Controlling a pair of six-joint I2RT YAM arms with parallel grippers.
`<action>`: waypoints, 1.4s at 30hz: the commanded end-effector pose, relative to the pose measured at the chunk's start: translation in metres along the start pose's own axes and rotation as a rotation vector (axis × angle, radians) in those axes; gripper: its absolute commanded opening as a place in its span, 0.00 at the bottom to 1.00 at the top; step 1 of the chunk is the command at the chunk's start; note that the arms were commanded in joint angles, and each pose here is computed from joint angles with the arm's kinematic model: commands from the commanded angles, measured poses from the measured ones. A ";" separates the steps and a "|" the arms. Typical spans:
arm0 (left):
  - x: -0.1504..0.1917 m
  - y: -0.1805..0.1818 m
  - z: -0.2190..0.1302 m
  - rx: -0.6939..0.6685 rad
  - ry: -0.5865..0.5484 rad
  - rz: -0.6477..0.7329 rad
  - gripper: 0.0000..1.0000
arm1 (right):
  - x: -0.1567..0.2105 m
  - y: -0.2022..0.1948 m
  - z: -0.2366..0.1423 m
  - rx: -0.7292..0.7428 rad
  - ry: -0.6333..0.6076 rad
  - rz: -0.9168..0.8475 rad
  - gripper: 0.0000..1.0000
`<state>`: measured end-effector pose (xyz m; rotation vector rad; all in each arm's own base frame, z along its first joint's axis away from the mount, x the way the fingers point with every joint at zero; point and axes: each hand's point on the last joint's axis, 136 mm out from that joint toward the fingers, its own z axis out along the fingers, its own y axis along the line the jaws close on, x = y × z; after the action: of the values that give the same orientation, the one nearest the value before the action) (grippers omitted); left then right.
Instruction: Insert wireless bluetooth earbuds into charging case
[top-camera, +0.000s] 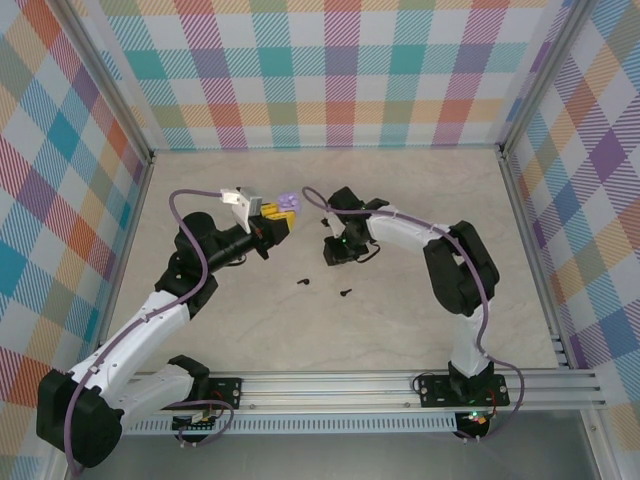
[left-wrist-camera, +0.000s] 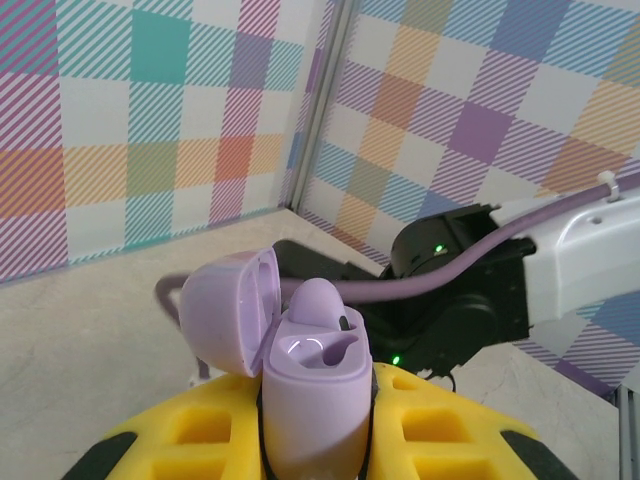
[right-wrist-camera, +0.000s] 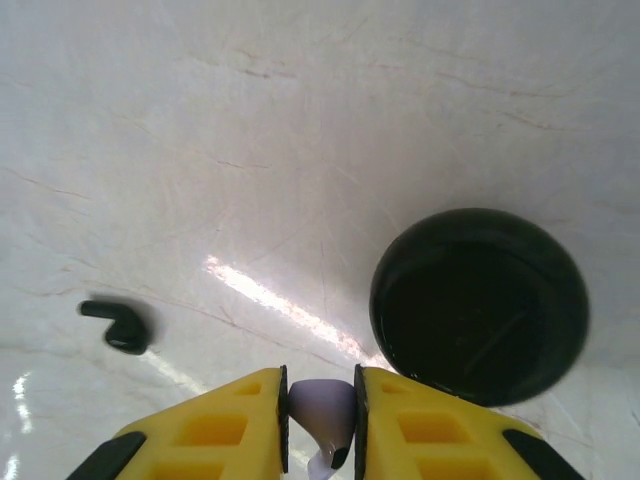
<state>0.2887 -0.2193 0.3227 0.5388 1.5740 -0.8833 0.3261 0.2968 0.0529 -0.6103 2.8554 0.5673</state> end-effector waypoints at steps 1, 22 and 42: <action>-0.001 0.003 -0.002 -0.017 -0.009 0.006 0.03 | -0.017 0.016 -0.025 -0.127 -0.096 0.041 0.23; 0.044 0.028 0.028 -0.067 0.136 -0.108 0.00 | -0.046 0.028 -0.153 -0.299 -0.463 0.084 0.22; 0.072 -0.006 0.060 0.103 0.230 -0.084 0.00 | -0.041 0.072 -0.229 -0.337 -0.638 -0.096 0.23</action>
<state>0.3125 -0.2676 0.2277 0.5923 1.8765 -0.9668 0.3172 0.2773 0.2689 -0.4343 2.2376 1.0381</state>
